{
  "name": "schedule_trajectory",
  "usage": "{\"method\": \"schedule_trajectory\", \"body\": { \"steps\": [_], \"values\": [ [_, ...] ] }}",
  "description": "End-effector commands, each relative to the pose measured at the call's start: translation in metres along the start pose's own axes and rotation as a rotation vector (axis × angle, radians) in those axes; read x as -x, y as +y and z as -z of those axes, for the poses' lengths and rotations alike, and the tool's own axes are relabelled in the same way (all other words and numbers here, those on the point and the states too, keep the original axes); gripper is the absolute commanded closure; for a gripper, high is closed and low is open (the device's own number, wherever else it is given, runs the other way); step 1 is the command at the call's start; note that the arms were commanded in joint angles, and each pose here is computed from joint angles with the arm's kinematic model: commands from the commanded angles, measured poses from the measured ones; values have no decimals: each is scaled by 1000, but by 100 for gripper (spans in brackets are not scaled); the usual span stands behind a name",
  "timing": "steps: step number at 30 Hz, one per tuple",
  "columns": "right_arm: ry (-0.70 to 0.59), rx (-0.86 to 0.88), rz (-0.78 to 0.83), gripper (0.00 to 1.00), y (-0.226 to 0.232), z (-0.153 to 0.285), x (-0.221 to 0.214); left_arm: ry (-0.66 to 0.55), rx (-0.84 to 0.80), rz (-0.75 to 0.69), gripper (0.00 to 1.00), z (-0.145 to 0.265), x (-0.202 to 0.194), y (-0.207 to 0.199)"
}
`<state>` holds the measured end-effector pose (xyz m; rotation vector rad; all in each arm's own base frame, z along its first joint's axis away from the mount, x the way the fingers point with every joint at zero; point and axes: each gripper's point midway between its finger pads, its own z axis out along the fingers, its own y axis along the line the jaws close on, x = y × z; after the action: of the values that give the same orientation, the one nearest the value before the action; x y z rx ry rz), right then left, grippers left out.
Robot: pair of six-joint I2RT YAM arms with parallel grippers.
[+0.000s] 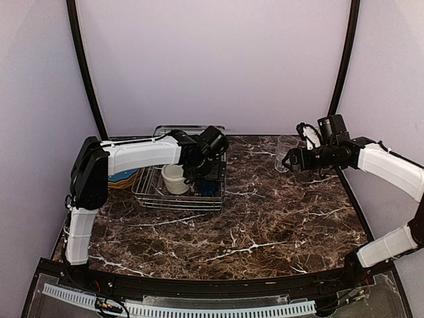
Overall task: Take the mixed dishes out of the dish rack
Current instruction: Grab the cup from the dish rack.
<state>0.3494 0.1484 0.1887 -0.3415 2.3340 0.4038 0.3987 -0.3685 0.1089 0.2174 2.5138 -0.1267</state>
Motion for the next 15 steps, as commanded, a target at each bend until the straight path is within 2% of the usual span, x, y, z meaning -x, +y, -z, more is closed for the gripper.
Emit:
{"method": "schedule_trajectory", "body": {
  "steps": [1, 8, 15],
  "values": [
    [-21, 45, -25, 5, 9, 3, -1, -15, 34, -33, 4, 1, 5, 3],
    [-18, 66, -56, 4, 13, 7, -3, -13, 21, -61, 22, 9, 10, 0],
    [-18, 90, -84, 2, 17, 8, -5, -23, -28, -73, 47, 35, 17, 0]
  ]
}}
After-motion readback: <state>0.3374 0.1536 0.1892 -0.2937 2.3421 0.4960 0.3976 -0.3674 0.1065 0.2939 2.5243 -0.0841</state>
